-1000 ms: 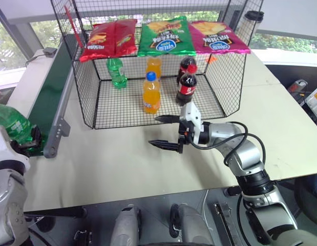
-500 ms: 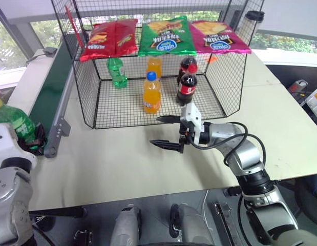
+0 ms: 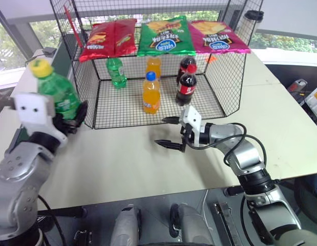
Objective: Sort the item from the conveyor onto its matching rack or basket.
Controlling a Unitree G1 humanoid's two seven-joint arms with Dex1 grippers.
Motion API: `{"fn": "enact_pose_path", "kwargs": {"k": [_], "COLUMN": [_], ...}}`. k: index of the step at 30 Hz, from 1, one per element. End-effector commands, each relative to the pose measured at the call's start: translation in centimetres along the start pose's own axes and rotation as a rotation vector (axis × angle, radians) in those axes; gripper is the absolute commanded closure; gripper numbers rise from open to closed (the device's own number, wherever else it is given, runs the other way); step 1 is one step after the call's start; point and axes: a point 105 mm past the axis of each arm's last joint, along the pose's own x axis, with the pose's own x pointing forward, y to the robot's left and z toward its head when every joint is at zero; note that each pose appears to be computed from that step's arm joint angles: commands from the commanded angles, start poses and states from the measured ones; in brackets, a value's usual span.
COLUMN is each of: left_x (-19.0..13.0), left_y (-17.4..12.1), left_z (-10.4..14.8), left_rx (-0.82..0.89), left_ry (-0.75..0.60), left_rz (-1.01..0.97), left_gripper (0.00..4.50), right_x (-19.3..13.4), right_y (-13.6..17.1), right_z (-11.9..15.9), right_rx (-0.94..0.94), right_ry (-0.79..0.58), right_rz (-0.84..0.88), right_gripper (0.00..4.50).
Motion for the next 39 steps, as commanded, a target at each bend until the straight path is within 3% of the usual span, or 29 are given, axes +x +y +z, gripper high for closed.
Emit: {"fn": "enact_pose_path", "kwargs": {"k": [1,7,17,26,35,37,39], "left_x": [1.1,4.0,7.9,11.2,12.5,12.6,12.6], "left_y": [-1.0,-2.9,-4.3,-5.0,-5.2,-5.0,-5.0], "left_z": [1.4,0.0,-4.5,-5.6,-6.1,-6.3,-6.4], "left_rx": [0.036,0.002,-0.052,-0.094,-0.098,-0.106,-0.107], "left_ry": [-0.073,-0.063,-0.007,-0.021,-0.029,-0.027,-0.027], "left_rz": [-0.01,-0.041,-0.022,-0.014,-0.009,-0.001,0.001], "left_gripper": [1.65,1.65,1.65,1.65,1.65,0.59,0.05], "right_x": [-0.3,-0.4,-0.1,-0.3,-0.2,-0.2,-0.2], "right_y": [-1.0,-2.0,-2.7,-2.4,-1.9,-1.9,-1.8], "right_z": [0.1,0.1,1.1,1.5,1.7,1.7,1.7], "right_rx": [-0.053,-0.045,-0.03,-0.027,-0.021,-0.019,-0.02], "right_ry": [0.03,0.043,0.009,0.004,-0.006,-0.007,-0.006], "right_rz": [-0.067,-0.144,-0.211,-0.201,-0.176,-0.17,-0.167], "right_gripper": [0.0,0.0,0.0,0.0,0.0,0.0,0.0]}}
